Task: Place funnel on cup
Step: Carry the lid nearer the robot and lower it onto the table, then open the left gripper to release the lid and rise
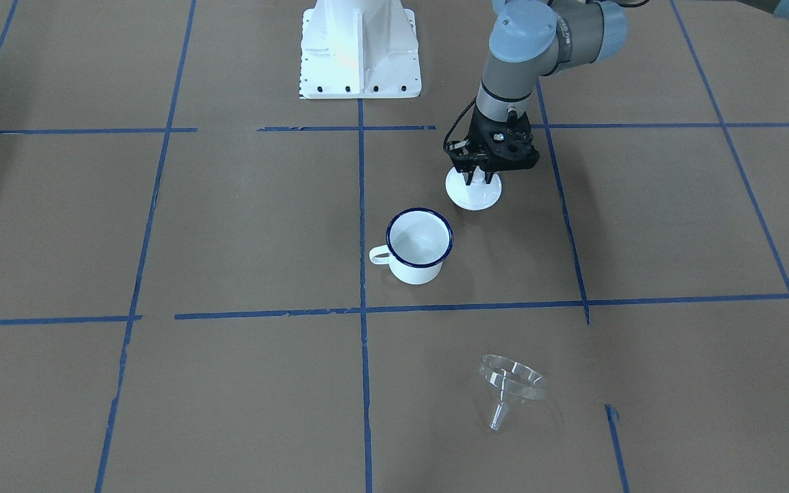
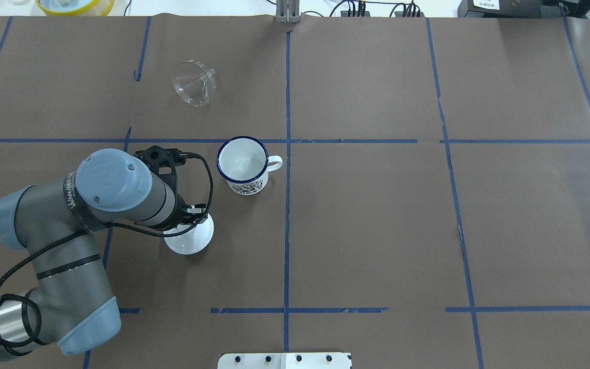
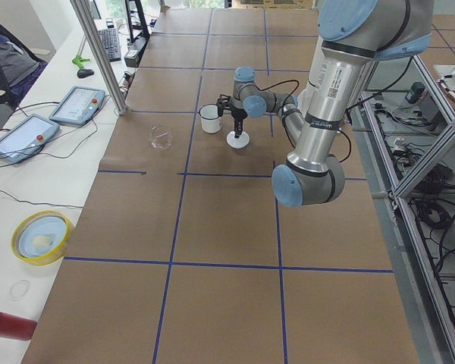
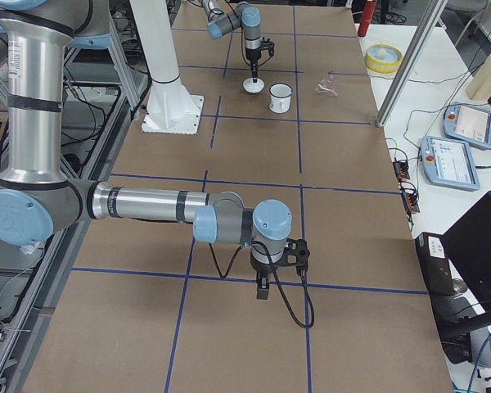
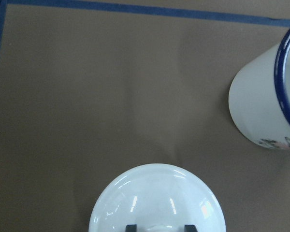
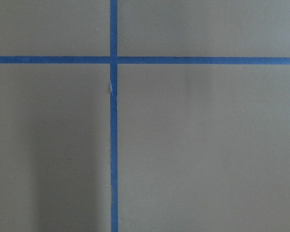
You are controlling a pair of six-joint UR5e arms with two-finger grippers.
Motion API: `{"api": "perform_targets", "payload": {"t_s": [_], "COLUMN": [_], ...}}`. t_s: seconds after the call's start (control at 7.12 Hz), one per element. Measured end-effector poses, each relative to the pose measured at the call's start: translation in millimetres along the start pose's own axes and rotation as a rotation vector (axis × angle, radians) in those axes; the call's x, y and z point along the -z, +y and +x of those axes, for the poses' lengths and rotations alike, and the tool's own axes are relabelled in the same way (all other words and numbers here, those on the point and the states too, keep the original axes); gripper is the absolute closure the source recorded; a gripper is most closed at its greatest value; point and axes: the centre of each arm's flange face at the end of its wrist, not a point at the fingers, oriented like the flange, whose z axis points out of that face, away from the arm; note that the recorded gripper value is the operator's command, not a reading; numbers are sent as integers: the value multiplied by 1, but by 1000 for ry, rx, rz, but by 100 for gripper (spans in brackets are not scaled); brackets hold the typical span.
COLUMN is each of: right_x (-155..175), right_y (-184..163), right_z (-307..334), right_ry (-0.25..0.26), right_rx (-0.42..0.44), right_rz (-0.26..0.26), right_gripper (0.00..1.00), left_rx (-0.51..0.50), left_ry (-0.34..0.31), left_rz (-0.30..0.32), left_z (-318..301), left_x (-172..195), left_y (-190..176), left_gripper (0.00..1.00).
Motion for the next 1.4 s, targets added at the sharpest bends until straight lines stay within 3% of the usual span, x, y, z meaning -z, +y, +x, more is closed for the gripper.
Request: {"api": "perform_targets", "payload": {"t_s": [0.28, 0.42, 0.56, 0.7, 1.12, 1.4], "right_x": [0, 0, 0, 0, 0, 0], "right_y": [0, 0, 0, 0, 0, 0], "right_z": [0, 0, 0, 0, 0, 0], "right_ry": [0, 0, 0, 0, 0, 0], "right_rx": [0, 0, 0, 0, 0, 0], "right_rz": [0, 0, 0, 0, 0, 0], "right_gripper": [0, 0, 0, 0, 0, 0], "left_rx": [-4, -5, -6, -7, -10, 53], "left_ry": [-8, -11, -11, -11, 27, 106], "left_rz": [-9, -11, -12, -12, 3, 105], "left_z": [2, 2, 3, 4, 11, 7], "left_x": [-7, -10, -10, -11, 11, 73], "left_y": [5, 5, 5, 5, 4, -44], "left_gripper": [100, 82, 34, 0, 0, 0]}}
